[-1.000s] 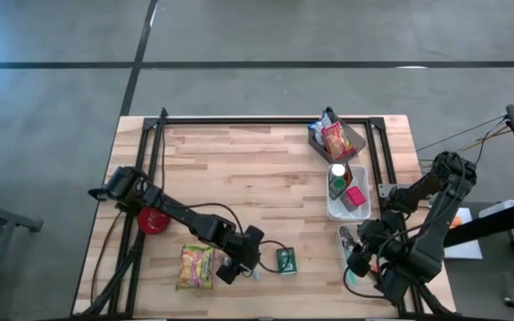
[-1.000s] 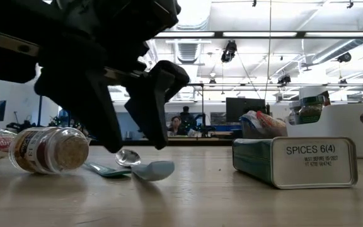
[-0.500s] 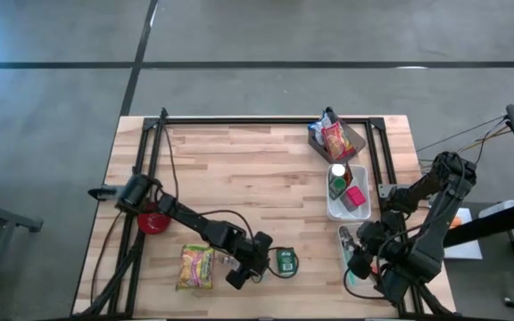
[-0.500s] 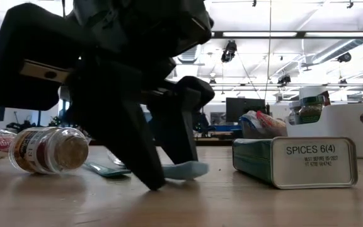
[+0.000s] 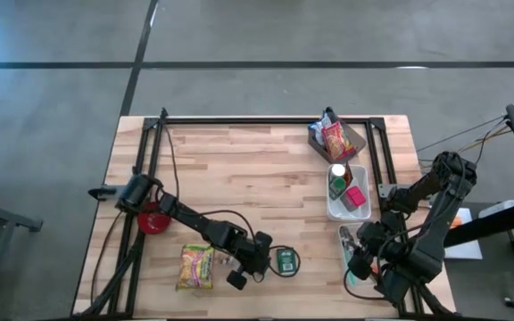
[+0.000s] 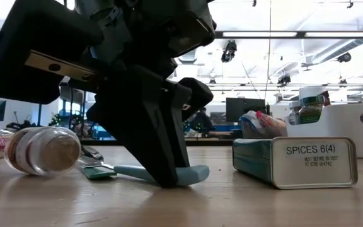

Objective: Pick & Place Food Item
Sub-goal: Put the blue spoon into the transparent bin

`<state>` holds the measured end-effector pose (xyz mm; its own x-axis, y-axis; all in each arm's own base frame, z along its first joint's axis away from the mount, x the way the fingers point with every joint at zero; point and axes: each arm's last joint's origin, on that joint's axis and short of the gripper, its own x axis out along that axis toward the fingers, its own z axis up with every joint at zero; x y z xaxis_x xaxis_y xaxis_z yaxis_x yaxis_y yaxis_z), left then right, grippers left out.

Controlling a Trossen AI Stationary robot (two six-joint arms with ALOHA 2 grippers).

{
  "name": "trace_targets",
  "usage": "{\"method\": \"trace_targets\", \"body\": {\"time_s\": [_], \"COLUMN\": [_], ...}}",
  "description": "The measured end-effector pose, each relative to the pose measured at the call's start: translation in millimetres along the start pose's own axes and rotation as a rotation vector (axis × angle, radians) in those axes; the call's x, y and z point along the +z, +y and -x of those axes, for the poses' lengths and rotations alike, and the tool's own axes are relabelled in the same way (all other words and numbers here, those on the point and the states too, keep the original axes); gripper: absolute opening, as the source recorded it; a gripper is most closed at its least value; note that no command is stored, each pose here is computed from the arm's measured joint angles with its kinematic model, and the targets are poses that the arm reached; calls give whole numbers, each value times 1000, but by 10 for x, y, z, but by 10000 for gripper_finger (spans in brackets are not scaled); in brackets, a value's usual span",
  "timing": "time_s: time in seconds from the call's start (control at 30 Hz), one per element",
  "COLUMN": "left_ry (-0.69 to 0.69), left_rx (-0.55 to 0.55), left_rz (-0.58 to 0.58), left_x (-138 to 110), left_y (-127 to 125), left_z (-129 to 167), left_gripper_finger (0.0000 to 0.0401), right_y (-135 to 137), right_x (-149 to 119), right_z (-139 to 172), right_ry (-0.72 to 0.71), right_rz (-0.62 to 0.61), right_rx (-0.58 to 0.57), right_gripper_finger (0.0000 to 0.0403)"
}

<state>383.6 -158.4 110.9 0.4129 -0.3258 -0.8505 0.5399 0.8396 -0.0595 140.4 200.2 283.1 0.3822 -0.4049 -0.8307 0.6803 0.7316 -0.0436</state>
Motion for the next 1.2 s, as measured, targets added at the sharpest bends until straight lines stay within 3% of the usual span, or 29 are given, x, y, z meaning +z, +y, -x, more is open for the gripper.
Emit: {"method": "trace_targets", "body": {"time_s": [0.17,0.3,0.47,0.63,0.83,0.97,1.2], "left_ry": [10,-42,-209,-448,-585,-615,-562], "left_rx": [44,175,286,396,466,492,519], "left_rz": [28,91,193,240,314,291,279], "left_x": [2,103,273,492,747,864,857], "left_y": [60,195,385,567,748,795,797], "left_z": [127,387,769,1171,1515,1665,1678], "left_gripper_finger": [29,29,29,29,29,29,29], "right_y": [13,72,118,-20,-142,-170,-217], "right_x": [7,21,73,246,555,798,1080], "right_z": [11,38,83,157,190,177,132], "right_ry": [-5,-25,-112,-143,-165,-194,-202], "right_rz": [-9,-57,-297,-547,-708,-759,-768], "right_rx": [14,76,170,239,323,373,402], "right_gripper_finger": [234,234,234,234,234,234,226]}}
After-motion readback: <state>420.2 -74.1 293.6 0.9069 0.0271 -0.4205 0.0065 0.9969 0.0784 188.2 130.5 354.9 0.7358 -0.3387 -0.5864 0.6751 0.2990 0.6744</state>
